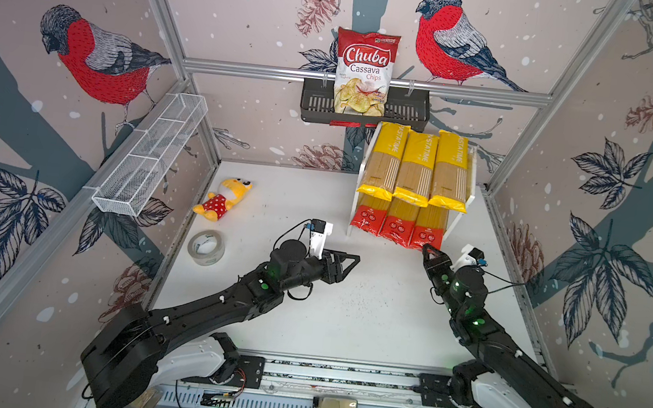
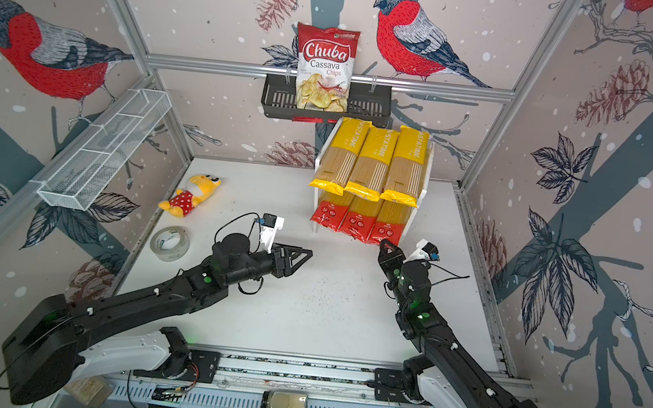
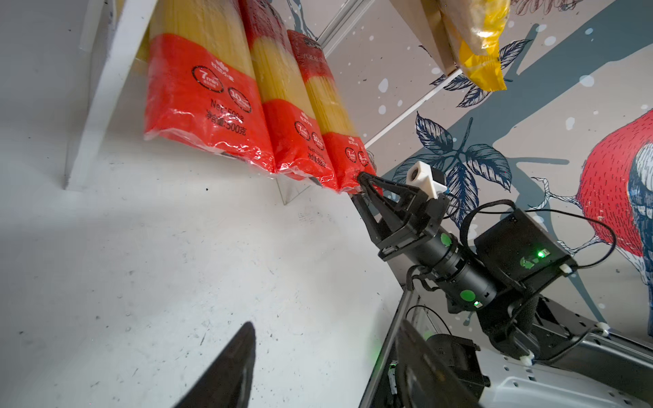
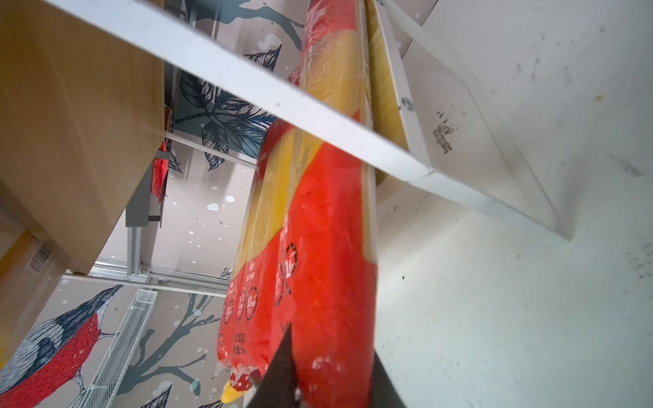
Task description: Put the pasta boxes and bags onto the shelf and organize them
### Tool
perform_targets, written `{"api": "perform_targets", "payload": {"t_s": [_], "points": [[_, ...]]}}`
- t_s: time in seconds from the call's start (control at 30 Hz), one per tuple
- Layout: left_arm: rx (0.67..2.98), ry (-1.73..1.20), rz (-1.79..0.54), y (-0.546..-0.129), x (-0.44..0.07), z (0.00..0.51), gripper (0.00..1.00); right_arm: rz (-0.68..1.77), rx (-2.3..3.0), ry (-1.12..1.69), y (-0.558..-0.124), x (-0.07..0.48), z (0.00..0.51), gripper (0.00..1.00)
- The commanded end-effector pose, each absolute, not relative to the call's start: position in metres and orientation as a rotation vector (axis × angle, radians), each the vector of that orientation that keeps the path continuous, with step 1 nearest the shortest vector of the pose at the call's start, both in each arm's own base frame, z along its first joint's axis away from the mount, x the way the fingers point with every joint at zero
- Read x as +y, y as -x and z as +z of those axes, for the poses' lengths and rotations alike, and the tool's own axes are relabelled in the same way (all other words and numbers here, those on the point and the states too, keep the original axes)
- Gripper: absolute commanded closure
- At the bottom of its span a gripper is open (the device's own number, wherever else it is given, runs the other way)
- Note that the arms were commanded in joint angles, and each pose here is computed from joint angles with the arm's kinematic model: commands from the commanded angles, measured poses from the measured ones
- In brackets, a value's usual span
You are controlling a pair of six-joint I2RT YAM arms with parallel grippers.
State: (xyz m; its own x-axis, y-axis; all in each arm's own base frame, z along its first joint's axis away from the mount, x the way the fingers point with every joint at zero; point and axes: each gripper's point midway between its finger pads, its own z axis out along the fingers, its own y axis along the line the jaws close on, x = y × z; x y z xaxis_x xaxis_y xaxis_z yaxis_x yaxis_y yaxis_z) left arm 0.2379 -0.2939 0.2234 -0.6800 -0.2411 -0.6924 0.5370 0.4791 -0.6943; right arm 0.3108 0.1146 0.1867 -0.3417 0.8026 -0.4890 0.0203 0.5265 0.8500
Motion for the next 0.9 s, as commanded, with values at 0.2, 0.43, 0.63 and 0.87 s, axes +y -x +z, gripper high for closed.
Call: {"api": "perform_targets", "payload": {"t_s": [0.2, 0.43, 0.63, 0.87], "points": [[1.937, -0.246, -0.956, -0.245, -0.25, 0.226, 0.36, 0.955, 1.828, -0.551, -0.288, 0.129, 0.193, 0.39], [1.722, -0.105, -0.562, -0.256, -0.17, 0.233, 0.34, 0.703, 1.888, -0.507, -0.261, 0.118, 0.172, 0.34], [1.491, 0.23, -0.045, -0.264, -0.067, 0.236, 0.21, 0.023, 1.739, -0.391, -0.281, 0.047, 0.184, 0.23], [1.444, 0.513, 0.515, -0.259, 0.021, 0.211, 0.18, -0.265, 1.604, -0.572, -0.296, -0.027, 0.194, 0.21]]}}
